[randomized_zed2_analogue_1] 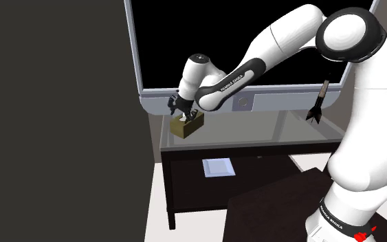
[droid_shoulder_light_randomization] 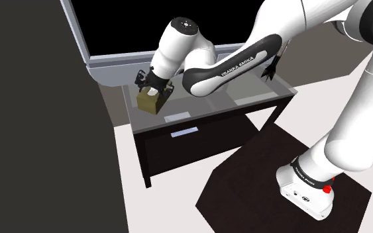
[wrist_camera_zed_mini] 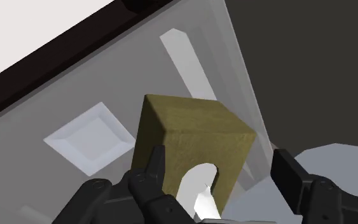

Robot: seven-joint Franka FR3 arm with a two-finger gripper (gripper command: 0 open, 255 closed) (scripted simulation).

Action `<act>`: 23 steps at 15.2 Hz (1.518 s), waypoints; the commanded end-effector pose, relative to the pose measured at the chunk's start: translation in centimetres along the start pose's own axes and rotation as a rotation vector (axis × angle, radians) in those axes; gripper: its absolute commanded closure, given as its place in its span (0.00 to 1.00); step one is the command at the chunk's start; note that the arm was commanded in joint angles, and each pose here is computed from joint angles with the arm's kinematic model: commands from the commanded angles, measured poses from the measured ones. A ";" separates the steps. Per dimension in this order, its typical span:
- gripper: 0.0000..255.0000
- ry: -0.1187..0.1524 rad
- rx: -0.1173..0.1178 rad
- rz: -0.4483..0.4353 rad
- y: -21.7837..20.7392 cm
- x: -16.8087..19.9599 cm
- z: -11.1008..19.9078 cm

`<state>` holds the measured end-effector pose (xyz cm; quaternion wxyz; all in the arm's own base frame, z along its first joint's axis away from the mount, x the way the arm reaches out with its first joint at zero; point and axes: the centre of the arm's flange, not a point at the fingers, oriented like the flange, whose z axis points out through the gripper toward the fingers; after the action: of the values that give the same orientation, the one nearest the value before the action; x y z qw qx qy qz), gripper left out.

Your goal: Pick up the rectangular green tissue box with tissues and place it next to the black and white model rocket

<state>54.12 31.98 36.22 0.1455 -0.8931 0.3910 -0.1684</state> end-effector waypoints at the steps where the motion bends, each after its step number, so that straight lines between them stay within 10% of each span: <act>1: 0.00 0.025 0.068 -0.030 1.2 1.8 -1.1; 4: 0.00 0.067 0.171 -0.077 3.5 4.7 -2.5; 20: 0.00 0.067 0.171 -0.077 2.8 4.9 1.4; 21: 1.00 0.067 0.171 -0.077 2.8 4.9 1.4; 23: 1.00 0.067 0.171 -0.077 2.8 4.9 1.4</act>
<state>56.02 26.67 34.77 0.2015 -0.8857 0.3451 -0.2364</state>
